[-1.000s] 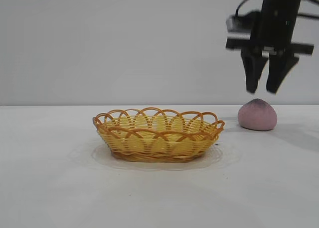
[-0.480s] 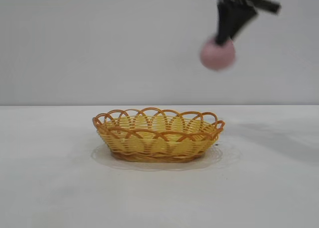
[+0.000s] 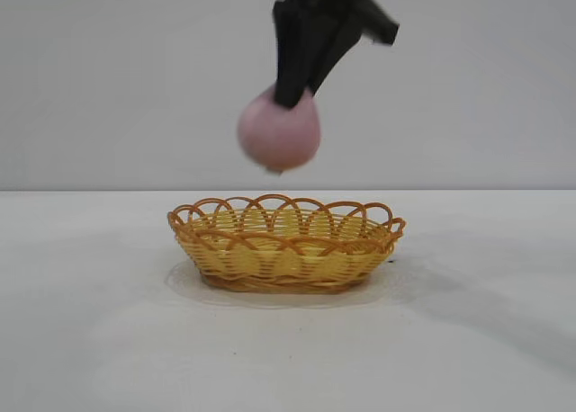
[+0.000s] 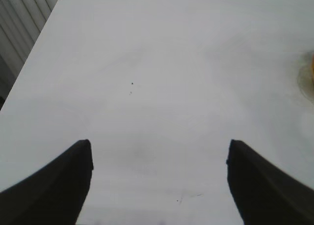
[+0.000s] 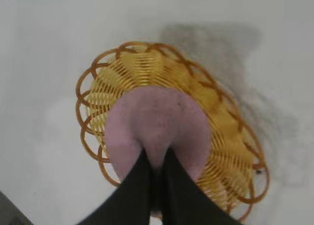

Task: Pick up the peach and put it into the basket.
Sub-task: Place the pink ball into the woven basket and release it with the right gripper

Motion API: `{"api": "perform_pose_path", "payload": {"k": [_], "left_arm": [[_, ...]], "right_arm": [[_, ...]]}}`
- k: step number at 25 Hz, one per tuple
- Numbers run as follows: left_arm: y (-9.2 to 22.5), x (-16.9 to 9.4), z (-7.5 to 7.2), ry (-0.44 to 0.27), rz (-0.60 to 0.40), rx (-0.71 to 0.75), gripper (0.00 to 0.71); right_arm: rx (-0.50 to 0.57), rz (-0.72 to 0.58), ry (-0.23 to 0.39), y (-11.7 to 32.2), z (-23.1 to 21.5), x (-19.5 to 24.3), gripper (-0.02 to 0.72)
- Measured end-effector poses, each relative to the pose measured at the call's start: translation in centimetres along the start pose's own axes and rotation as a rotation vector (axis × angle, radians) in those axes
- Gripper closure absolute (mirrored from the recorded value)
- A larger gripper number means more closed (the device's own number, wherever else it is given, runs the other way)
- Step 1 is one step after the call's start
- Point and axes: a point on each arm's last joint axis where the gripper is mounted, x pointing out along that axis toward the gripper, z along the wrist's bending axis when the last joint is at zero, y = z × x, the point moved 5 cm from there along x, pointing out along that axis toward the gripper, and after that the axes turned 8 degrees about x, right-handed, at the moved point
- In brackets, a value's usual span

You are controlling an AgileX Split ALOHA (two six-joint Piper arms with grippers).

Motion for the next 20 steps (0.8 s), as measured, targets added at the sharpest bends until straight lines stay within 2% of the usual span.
{"api": "perform_pose_path", "payload": {"k": [7, 8, 9, 14, 17, 18, 20], "left_arm": [[0.0, 0.0, 0.0, 0.0, 0.0, 0.0, 0.206], [0.0, 0.0, 0.0, 0.0, 0.0, 0.0, 0.206], [0.0, 0.0, 0.0, 0.0, 0.0, 0.0, 0.206], [0.0, 0.0, 0.0, 0.0, 0.0, 0.0, 0.206], [0.0, 0.0, 0.0, 0.0, 0.0, 0.0, 0.206], [0.0, 0.0, 0.0, 0.0, 0.0, 0.0, 0.206], [0.0, 0.0, 0.0, 0.0, 0.0, 0.0, 0.206]], "right_arm": [[0.016, 0.078, 0.008, 0.4, -0.7, 3.1, 0.703], [0.022, 0.083, 0.015, 0.4, -0.9, 3.2, 0.647], [0.028, 0.088, 0.021, 0.4, -1.0, 3.4, 0.647], [0.04, 0.096, 0.028, 0.5, -1.2, 3.7, 0.436], [0.057, 0.1, 0.028, 0.5, -1.2, 3.7, 0.441], [0.063, 0.104, 0.028, 0.6, -1.2, 3.7, 0.4], [0.076, 0.102, 0.029, 0.7, -1.1, 3.3, 0.415]]}}
